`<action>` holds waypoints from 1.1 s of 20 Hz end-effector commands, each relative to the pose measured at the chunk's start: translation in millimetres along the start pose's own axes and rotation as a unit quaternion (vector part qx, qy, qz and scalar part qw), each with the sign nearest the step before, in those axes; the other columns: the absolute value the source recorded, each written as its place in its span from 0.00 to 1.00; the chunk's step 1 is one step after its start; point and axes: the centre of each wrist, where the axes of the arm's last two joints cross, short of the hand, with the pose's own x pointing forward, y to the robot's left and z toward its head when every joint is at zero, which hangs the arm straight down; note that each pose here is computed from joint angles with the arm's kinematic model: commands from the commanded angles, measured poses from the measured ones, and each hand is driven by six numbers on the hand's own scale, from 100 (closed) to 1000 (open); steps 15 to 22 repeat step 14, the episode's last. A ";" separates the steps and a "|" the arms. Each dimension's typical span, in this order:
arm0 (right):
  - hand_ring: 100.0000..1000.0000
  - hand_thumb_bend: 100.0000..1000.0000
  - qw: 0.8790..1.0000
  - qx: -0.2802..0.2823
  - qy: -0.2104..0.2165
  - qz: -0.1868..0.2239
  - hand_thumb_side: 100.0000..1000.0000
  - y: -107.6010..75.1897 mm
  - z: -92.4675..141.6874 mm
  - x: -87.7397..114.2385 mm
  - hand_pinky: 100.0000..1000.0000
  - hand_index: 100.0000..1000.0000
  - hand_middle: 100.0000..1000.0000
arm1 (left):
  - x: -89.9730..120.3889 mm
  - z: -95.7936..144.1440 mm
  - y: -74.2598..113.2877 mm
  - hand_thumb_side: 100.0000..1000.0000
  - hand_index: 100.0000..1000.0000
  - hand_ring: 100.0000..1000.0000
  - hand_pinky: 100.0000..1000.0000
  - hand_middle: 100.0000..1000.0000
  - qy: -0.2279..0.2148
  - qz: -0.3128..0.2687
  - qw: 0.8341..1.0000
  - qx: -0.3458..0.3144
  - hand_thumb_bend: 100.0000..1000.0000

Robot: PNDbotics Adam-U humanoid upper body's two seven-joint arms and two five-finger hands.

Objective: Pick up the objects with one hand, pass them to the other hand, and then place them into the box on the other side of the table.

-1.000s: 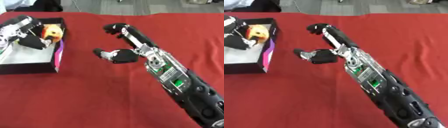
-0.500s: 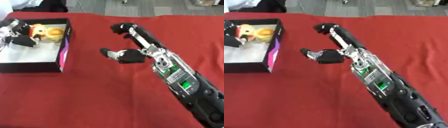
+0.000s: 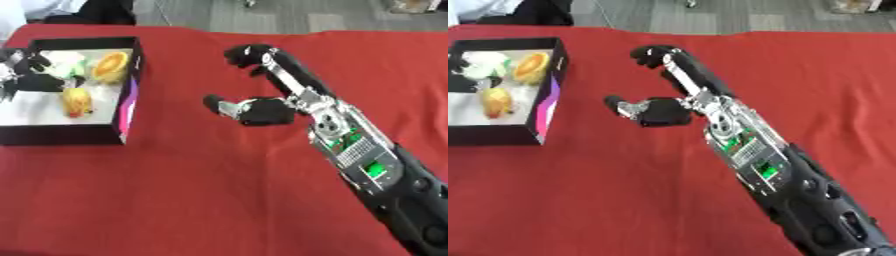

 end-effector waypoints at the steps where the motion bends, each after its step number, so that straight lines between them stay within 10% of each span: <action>1: 0.81 0.41 1.000 -0.014 -0.011 0.003 0.44 -9.7 0.9 5.4 0.76 0.84 0.74 | 3.0 1.9 18.8 0.39 0.74 0.80 0.74 0.68 -0.002 0.004 0.999 0.034 0.45; 11: 0.81 0.25 0.998 -0.062 0.005 -0.010 0.44 -23.5 4.7 0.0 0.75 0.84 0.74 | 25.4 31.7 31.9 0.70 0.62 0.77 0.70 0.64 -0.129 0.178 0.971 0.097 0.24; 14: 0.82 0.03 0.994 -0.100 0.026 -0.025 0.53 -35.6 9.0 -8.8 0.75 0.84 0.75 | 27.3 42.1 28.7 0.86 0.65 0.79 0.70 0.67 -0.177 0.267 0.942 0.102 0.16; 22: 0.82 0.03 0.994 -0.100 0.026 -0.025 0.53 -35.6 9.0 -8.8 0.75 0.84 0.75 | 27.3 42.1 28.7 0.86 0.65 0.79 0.70 0.67 -0.177 0.267 0.942 0.102 0.16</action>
